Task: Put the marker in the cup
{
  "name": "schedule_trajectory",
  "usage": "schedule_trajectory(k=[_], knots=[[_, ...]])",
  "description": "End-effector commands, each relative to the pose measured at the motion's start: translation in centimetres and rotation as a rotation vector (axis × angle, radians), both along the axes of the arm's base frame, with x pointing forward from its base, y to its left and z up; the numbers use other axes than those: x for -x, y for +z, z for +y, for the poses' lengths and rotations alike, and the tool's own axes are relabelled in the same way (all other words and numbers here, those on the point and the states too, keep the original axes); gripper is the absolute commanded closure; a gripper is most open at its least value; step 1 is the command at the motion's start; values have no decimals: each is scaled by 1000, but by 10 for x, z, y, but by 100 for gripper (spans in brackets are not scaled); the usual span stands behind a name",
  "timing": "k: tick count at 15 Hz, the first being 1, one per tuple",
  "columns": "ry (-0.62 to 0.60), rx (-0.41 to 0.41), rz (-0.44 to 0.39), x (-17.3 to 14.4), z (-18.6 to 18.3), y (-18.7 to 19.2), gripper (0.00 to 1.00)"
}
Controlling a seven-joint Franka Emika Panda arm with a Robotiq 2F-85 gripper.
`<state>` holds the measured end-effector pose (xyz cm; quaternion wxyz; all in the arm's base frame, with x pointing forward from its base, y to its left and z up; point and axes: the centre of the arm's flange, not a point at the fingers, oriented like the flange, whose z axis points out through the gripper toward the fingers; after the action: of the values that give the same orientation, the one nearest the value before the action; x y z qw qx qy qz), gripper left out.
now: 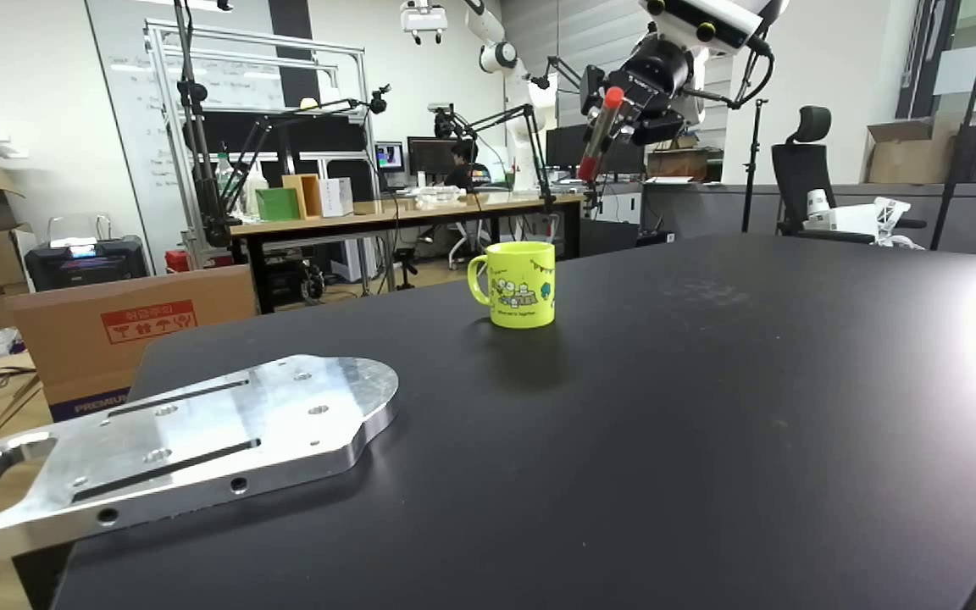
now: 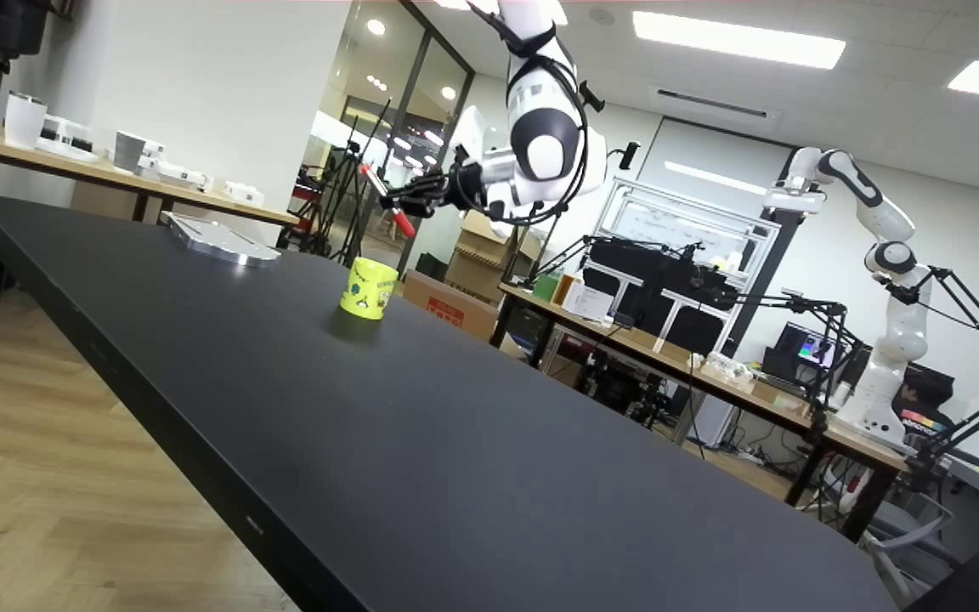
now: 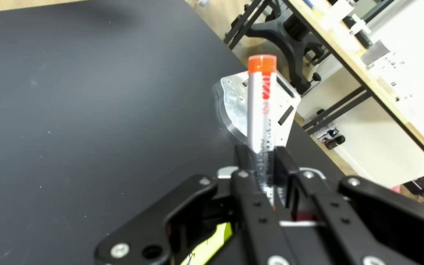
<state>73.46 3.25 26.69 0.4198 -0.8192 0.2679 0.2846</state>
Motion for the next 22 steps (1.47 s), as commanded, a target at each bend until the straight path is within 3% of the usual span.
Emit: schedule_trajectory(k=[1,20,21,22], knots=[[-3,-22,5,-2,-6,-3,80],[-3,-53,-2,-7,-9,-5,80],[-3,-53,-2,-7,-9,-5,95],[4,-58,-1,-11,-6,-6,95]])
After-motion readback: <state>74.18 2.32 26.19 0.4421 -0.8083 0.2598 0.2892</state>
